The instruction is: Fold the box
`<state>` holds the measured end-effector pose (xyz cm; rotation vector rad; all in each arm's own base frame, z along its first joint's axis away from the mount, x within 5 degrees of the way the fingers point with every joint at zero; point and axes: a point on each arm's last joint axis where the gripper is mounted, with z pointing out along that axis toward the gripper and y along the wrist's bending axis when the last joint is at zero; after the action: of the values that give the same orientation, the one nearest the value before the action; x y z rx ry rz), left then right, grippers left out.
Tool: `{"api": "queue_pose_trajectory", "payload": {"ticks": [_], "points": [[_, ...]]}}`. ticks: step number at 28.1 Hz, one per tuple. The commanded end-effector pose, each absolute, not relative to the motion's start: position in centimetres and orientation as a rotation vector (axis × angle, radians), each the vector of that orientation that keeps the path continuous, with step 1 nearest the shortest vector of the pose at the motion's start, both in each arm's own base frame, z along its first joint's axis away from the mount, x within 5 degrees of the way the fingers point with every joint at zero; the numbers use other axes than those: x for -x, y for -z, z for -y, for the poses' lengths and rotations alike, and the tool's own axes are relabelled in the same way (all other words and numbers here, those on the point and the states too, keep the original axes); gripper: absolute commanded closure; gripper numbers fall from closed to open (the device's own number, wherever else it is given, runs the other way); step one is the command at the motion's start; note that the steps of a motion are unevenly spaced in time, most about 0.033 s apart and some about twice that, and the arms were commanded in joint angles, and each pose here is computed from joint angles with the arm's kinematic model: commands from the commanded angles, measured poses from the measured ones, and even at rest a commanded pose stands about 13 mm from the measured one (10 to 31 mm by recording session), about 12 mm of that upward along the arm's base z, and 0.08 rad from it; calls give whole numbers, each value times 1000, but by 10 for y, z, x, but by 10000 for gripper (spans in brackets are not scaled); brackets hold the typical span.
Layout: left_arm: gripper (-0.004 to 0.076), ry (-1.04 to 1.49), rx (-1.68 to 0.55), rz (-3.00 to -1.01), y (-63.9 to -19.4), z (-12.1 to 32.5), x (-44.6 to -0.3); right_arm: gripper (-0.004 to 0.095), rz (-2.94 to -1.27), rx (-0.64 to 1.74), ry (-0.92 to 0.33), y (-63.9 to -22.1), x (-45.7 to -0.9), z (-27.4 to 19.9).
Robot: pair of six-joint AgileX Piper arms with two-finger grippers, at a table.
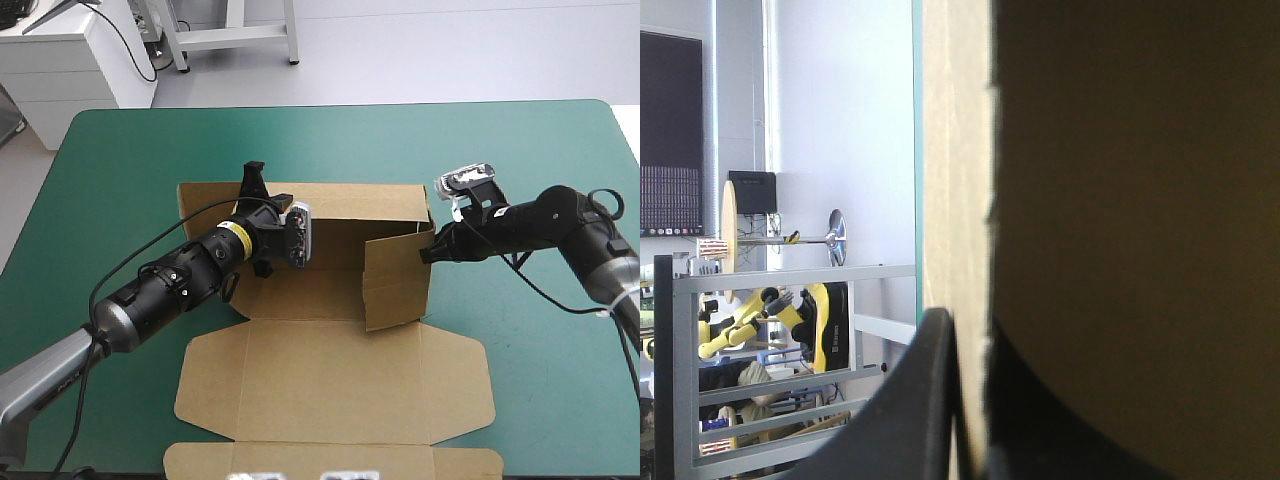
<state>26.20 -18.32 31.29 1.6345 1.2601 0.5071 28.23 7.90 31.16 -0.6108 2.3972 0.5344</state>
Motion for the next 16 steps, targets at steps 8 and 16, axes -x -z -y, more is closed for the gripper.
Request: {"api": "queue_pose_trajectory", "payload": {"ticks": [8, 16], "points": [[731, -507, -1617, -1333, -315, 179, -261, 927, -2136, 661, -460, -309, -254, -76], [731, -513, -1621, -1328, -315, 179, -261, 726, -2196, 809, -433, -302, -246, -75]]}}
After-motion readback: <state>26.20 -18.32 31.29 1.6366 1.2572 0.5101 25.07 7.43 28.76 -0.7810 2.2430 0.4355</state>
